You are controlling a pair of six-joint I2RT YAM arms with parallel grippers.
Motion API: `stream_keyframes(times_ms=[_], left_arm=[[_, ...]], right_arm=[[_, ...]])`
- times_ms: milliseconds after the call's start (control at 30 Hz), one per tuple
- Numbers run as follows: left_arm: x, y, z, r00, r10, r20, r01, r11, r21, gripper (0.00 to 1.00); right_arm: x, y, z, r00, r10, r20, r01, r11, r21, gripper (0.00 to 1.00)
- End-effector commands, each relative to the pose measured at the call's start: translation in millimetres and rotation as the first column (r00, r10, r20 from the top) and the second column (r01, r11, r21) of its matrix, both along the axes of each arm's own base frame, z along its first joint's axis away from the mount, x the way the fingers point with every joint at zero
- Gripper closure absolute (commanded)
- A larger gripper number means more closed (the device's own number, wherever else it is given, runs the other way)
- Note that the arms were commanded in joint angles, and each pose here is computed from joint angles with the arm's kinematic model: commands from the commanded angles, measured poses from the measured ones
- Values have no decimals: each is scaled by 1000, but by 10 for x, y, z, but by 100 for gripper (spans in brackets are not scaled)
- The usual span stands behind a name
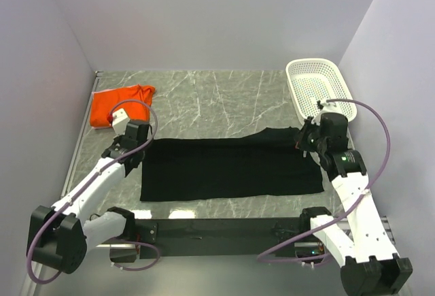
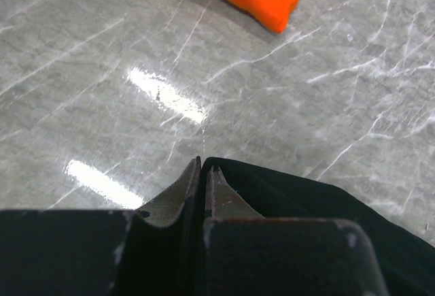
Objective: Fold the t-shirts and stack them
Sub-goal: Fold the tshirt
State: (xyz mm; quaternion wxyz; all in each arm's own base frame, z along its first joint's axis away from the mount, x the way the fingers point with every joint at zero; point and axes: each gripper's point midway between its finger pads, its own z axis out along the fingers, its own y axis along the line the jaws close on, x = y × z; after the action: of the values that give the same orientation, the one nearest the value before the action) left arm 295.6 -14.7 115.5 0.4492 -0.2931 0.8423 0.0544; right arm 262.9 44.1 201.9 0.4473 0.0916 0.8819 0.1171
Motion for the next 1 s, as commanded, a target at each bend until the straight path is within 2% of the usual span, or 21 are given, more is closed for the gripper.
stream_keyframes(times_ms=[0,133,200,233,267,333,433,467,533,633,667,800,967], left_arm=[[-97,22,25,1000,14,22,-14,1000,-21,99],[-190,-57,35,999,-16,52,19,998,-62,99],[-211,-107,110,995,-32,91,40,995,-90,92],[-246,-146,97,995,-49,92,58,993,-99,81],[-268,-166,174,991,-51,125,66,991,-118,62],[-333,-252,205,985,-83,151,105,984,-142,55],[-428,-295,377,970,-89,228,132,974,-182,44],[-460,-263,482,962,-71,265,125,973,-194,36],[-482,-244,638,950,-65,304,130,972,-197,31],[-480,-284,790,931,-75,356,161,963,-218,30],[-437,-317,815,926,-86,367,175,960,-217,28],[-242,-477,632,945,-146,294,209,958,-195,23],[3,-598,156,976,-194,100,206,969,-133,16]], right_arm=[[-58,-19,27,1000,-25,18,25,1000,4,100],[-108,-37,9,999,-39,15,39,999,2,100],[-131,-37,-9,999,-44,10,44,999,5,100],[-137,-32,15,999,-43,22,42,999,9,100],[-149,-24,14,999,-40,23,40,999,11,100],[-160,-13,35,999,-38,34,37,999,19,100],[-188,10,66,998,-27,50,26,999,29,81],[-203,25,79,998,-21,54,19,999,32,70],[-249,28,162,996,-20,87,16,999,40,64],[-339,-15,354,989,-37,142,32,999,38,59],[-352,-66,411,985,-59,159,56,998,28,54],[-313,-85,527,981,-57,188,56,998,11,48],[-16,125,88,998,30,53,-32,999,38,48]])
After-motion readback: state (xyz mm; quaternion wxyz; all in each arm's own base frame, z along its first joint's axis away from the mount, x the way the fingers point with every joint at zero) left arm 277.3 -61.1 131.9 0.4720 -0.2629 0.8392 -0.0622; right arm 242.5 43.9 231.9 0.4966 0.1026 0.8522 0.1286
